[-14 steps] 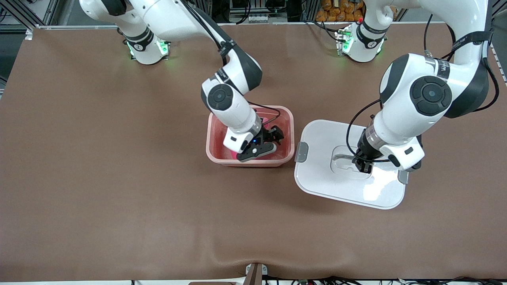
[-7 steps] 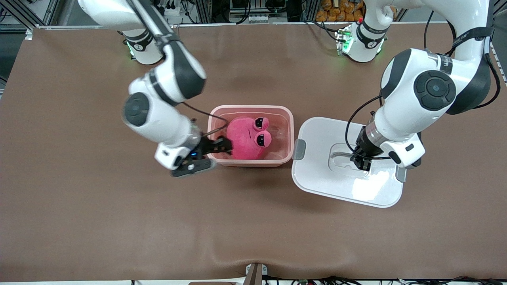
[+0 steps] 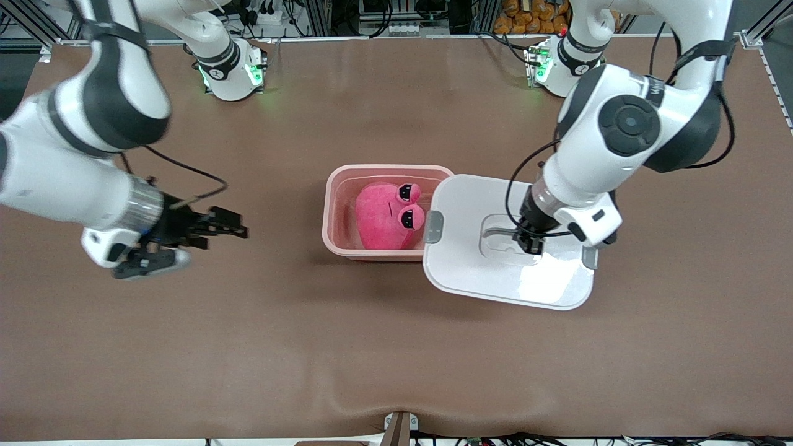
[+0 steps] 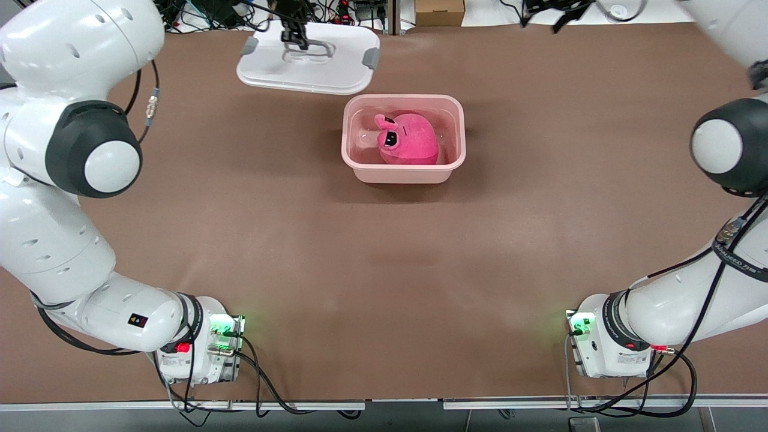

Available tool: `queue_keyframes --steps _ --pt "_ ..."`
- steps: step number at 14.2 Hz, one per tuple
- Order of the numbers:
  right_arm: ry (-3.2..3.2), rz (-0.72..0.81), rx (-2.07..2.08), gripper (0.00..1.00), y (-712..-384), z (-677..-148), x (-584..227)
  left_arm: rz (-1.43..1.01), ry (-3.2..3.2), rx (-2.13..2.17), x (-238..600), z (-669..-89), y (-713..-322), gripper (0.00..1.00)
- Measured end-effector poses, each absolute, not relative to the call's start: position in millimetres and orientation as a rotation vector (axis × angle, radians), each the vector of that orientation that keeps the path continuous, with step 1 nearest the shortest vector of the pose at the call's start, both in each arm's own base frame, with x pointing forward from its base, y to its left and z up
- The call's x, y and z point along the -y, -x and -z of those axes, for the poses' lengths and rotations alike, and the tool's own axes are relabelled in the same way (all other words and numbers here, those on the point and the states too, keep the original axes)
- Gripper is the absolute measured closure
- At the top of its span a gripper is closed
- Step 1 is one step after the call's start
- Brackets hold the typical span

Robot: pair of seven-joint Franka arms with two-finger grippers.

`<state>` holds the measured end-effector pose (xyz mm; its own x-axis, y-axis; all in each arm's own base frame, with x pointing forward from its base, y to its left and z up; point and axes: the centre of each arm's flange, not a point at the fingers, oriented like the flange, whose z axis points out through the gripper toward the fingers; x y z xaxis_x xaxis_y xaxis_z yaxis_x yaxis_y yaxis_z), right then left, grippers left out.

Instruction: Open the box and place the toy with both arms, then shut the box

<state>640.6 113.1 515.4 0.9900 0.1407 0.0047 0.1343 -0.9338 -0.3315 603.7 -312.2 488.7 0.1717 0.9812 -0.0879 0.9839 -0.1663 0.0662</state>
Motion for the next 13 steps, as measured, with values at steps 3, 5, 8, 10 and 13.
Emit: queue_keyframes --steps 3,5,8,10,13 --pt "2.822 -0.030 0.250 0.00 -632.2 -532.3 -42.5 0.024 -2.262 -1.964 348.6 -485.0 -592.2 0.93" --pt "2.896 -0.053 0.265 0.00 -619.1 -549.8 -14.2 0.000 -2.238 -1.977 375.0 -476.1 -582.7 0.93" --pt "2.967 -0.070 0.272 0.00 -590.7 -589.2 5.0 -0.054 -2.230 -2.017 414.6 -457.1 -562.3 0.93" --pt "3.003 -0.092 0.266 0.00 -570.9 -611.5 16.6 -0.070 -2.206 -2.032 440.2 -448.2 -547.9 0.93" --pt "3.042 -0.130 0.199 0.00 -547.0 -634.6 22.6 -0.109 -2.131 -2.056 466.4 -443.0 -534.2 0.93"
